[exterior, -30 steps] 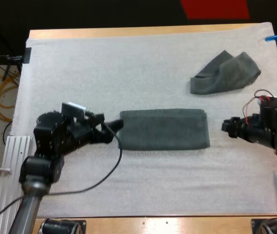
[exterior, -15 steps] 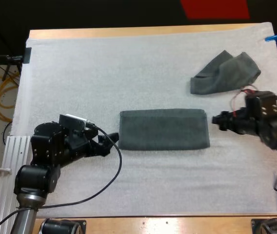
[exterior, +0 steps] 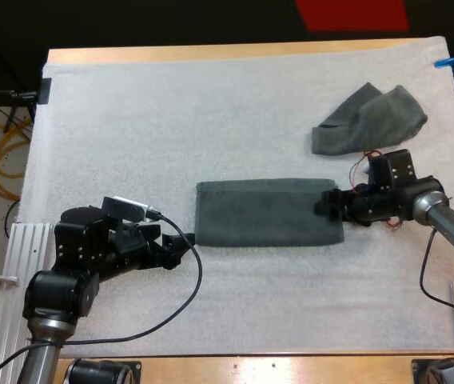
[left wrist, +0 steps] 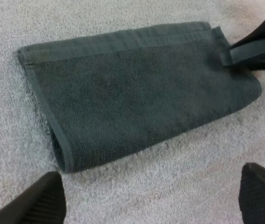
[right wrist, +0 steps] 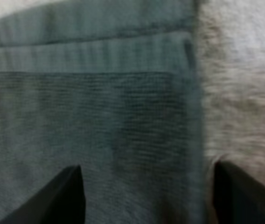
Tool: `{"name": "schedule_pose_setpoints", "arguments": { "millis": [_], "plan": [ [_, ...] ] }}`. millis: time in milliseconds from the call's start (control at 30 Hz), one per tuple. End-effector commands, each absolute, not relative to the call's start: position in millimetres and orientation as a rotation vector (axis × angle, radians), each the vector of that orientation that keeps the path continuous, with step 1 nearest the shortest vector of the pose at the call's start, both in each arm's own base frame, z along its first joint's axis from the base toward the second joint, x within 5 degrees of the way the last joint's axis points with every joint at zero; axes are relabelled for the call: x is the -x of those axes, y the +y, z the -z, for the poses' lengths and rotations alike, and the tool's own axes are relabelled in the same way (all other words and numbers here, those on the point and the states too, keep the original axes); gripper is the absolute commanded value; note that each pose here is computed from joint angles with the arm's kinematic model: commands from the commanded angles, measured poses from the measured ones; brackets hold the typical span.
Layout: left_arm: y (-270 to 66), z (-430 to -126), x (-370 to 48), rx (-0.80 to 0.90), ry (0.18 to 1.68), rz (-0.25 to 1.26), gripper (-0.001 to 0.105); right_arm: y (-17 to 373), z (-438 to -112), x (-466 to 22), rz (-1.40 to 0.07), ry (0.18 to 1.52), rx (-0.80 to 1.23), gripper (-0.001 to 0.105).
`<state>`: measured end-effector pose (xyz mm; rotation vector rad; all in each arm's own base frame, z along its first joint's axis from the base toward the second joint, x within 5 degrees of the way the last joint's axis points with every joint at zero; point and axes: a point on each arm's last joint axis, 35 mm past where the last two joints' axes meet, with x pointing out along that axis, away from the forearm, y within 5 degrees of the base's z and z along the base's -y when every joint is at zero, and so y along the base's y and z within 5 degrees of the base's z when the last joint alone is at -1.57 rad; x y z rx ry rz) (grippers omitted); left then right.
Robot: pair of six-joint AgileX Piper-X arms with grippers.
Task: Pick towel from pile fold and stack
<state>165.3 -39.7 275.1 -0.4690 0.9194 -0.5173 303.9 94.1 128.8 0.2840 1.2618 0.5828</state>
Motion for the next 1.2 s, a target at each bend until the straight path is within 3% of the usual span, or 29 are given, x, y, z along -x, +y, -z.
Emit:
{"name": "schedule_pose_setpoints", "arguments": {
  "millis": [0,167,267,333,467,567,800,967,1167],
  "plan": [
    [-40,-278,-165,0.461,0.912,0.516,0.073,96,-126,-305,-0.609,1.269,-0.317,0.060],
    [-40,-278,-165,0.454,0.910,0.520,0.073,97,-118,-303,-0.638,1.315,-0.360,0.056],
    [-40,-278,-165,0.440,0.905,0.526,0.073,95,-116,-303,-0.582,1.315,-0.320,0.030],
    [-40,-278,-165,0.441,0.905,0.530,0.073,94,-117,-304,-0.533,1.308,-0.275,0.000],
    [-40,-278,-165,0.448,0.907,0.545,0.073,90,-125,-302,-0.481,1.292,-0.188,0.001],
    [-40,-278,-165,0.448,0.907,0.545,0.073,82,-145,-296,-0.363,1.264,-0.020,0.001],
    [-40,-278,-165,0.448,0.907,0.545,0.073,59,-203,-281,-0.046,1.178,0.528,0.001],
    [-40,-278,-165,0.448,0.907,0.545,0.073,65,-225,-277,-0.126,1.136,0.467,0.001],
    [-40,-278,-165,0.448,0.907,0.545,0.073,103,-226,-274,-0.323,1.131,0.181,0.001]
  ]
}}
